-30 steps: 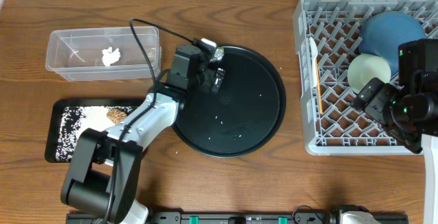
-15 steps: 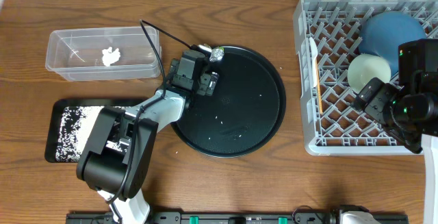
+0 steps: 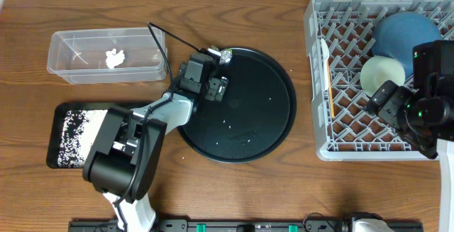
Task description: Sort waste into correct bins and load items into the dishwasher rack
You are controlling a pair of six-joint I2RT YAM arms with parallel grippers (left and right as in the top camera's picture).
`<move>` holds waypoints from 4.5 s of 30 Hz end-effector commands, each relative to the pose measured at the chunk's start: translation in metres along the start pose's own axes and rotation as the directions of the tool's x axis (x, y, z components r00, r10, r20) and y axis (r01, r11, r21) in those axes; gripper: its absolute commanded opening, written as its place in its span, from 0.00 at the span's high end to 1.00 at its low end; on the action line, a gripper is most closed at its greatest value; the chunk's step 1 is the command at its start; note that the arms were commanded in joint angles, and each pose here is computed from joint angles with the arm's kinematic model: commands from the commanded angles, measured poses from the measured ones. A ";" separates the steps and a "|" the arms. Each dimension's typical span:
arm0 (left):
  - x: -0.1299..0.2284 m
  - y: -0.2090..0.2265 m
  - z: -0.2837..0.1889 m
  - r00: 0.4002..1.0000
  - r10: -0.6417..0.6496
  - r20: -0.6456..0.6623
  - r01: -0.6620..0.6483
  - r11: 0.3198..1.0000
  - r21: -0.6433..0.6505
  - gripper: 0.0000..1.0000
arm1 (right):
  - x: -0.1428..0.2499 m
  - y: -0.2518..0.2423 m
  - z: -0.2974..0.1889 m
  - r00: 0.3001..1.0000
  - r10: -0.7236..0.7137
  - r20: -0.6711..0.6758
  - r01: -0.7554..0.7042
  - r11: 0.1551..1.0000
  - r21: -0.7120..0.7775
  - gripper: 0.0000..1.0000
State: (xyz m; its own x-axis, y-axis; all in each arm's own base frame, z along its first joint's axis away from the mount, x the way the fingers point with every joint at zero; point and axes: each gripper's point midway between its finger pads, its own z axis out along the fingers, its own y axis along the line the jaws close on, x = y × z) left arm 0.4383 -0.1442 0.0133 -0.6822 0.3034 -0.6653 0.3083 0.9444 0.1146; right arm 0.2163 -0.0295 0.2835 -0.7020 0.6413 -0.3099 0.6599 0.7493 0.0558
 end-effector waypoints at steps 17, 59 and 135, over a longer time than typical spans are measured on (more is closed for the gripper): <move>0.000 -0.001 0.006 0.999 -0.032 0.003 0.032 0.999 0.008 0.18 | -0.001 -0.002 0.000 1.000 0.023 0.003 -0.023 1.000 0.004 0.01; -0.066 -0.002 -0.068 0.984 -0.063 0.168 0.051 0.996 0.076 0.12 | -0.001 -0.002 0.000 1.000 0.023 0.003 -0.023 1.000 0.004 0.01; -0.069 -0.001 -0.064 0.969 -0.174 0.175 0.159 0.983 0.094 0.18 | -0.001 -0.002 0.000 1.000 0.023 0.004 -0.023 1.000 0.004 0.01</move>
State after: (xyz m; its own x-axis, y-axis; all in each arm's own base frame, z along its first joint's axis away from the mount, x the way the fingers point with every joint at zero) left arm 0.4434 -0.1609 0.1311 -0.5486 0.0839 -0.8319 0.2639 0.9615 -0.0771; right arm 0.2163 -0.0295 0.2834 -0.7021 0.6413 -0.3096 0.6599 0.7493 0.0556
